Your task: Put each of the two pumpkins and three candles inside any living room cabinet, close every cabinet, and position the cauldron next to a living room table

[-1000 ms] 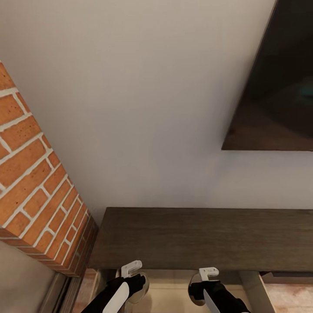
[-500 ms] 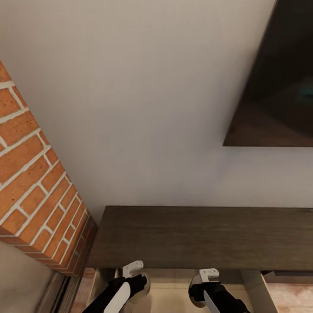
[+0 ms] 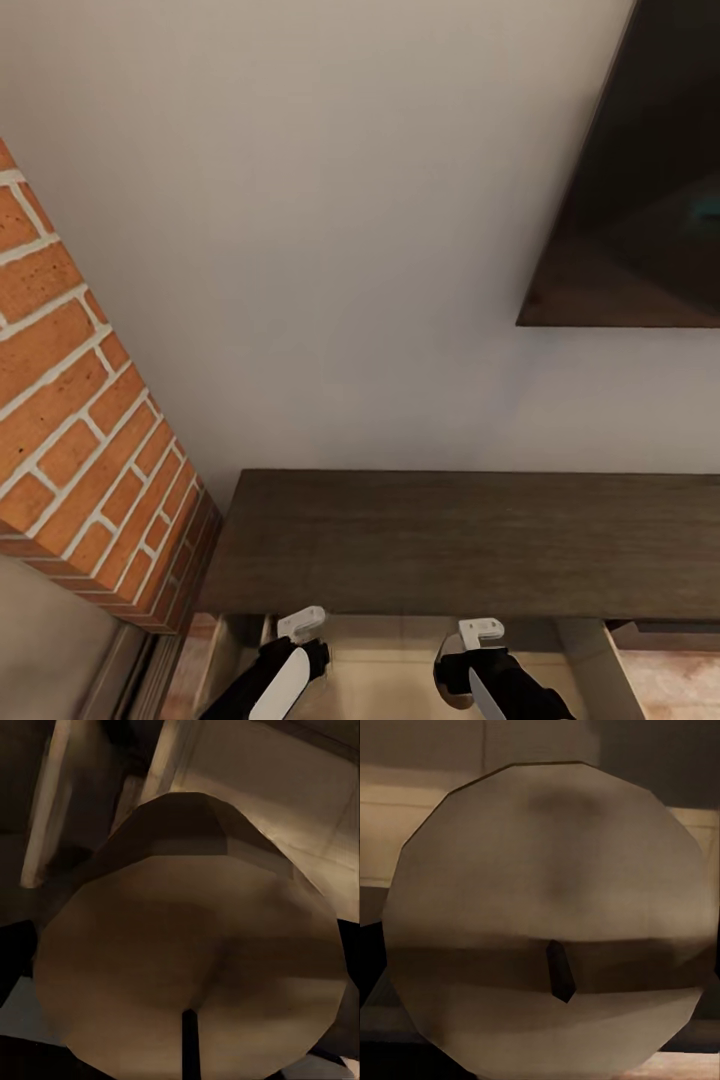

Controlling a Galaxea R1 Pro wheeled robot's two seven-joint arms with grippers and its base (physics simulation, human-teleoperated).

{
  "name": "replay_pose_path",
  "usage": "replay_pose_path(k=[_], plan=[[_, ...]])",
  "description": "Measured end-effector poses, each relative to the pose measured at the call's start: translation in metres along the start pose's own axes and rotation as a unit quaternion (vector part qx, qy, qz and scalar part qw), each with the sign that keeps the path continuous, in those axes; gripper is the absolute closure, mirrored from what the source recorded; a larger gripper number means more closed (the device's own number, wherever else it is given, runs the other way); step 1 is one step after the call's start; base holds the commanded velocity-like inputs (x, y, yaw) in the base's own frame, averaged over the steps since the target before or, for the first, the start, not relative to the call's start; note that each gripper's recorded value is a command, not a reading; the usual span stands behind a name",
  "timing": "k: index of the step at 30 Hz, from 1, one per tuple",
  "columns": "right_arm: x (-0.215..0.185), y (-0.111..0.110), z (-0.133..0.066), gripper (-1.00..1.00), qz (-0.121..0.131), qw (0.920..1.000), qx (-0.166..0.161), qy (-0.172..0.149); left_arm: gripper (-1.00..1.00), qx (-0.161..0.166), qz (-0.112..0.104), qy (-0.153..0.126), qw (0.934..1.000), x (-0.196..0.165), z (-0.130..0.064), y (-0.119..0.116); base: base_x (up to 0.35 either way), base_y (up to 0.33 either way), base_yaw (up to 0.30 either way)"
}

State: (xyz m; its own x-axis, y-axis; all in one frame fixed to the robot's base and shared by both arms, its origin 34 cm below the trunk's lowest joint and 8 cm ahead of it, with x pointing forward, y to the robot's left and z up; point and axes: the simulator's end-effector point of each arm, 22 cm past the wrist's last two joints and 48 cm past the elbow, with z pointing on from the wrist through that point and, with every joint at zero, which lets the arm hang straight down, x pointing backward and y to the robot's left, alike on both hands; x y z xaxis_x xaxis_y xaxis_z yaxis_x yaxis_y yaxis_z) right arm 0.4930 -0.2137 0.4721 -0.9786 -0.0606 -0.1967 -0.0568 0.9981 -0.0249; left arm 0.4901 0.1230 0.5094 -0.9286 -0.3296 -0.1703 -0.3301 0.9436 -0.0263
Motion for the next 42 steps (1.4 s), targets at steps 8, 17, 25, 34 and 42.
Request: replay_pose_path(k=[8, 17, 25, 34, 42], plan=[[0.008, 0.001, 0.014, 1.00, 0.000, 1.0000, 0.000, 0.005, 1.00, -0.046, -0.005, -0.003, 0.9989, 0.001, 0.011, 0.018, 0.000, 0.000, 0.000], [0.019, 0.006, 0.030, 1.00, 0.000, 0.9999, -0.007, 0.012, 1.00, -0.008, -0.007, -0.003, 0.9999, 0.005, 0.027, 0.002, 0.000, 0.000, 0.000], [0.025, 0.009, 0.045, 1.00, -0.003, 0.9998, -0.012, 0.014, 1.00, 0.018, -0.005, -0.001, 0.9998, 0.009, 0.042, -0.006, 0.000, 0.000, 0.000], [0.028, 0.015, 0.060, 1.00, -0.002, 0.9998, -0.016, 0.011, 1.00, 0.022, -0.019, 0.008, 0.9995, 0.017, 0.059, -0.006, 0.000, 0.000, 0.000], [0.023, 0.016, 0.075, 1.00, -0.002, 0.9998, -0.016, -0.011, 1.00, 0.023, -0.019, 0.007, 0.9995, 0.021, 0.073, -0.006, 0.000, 0.000, 0.000]])
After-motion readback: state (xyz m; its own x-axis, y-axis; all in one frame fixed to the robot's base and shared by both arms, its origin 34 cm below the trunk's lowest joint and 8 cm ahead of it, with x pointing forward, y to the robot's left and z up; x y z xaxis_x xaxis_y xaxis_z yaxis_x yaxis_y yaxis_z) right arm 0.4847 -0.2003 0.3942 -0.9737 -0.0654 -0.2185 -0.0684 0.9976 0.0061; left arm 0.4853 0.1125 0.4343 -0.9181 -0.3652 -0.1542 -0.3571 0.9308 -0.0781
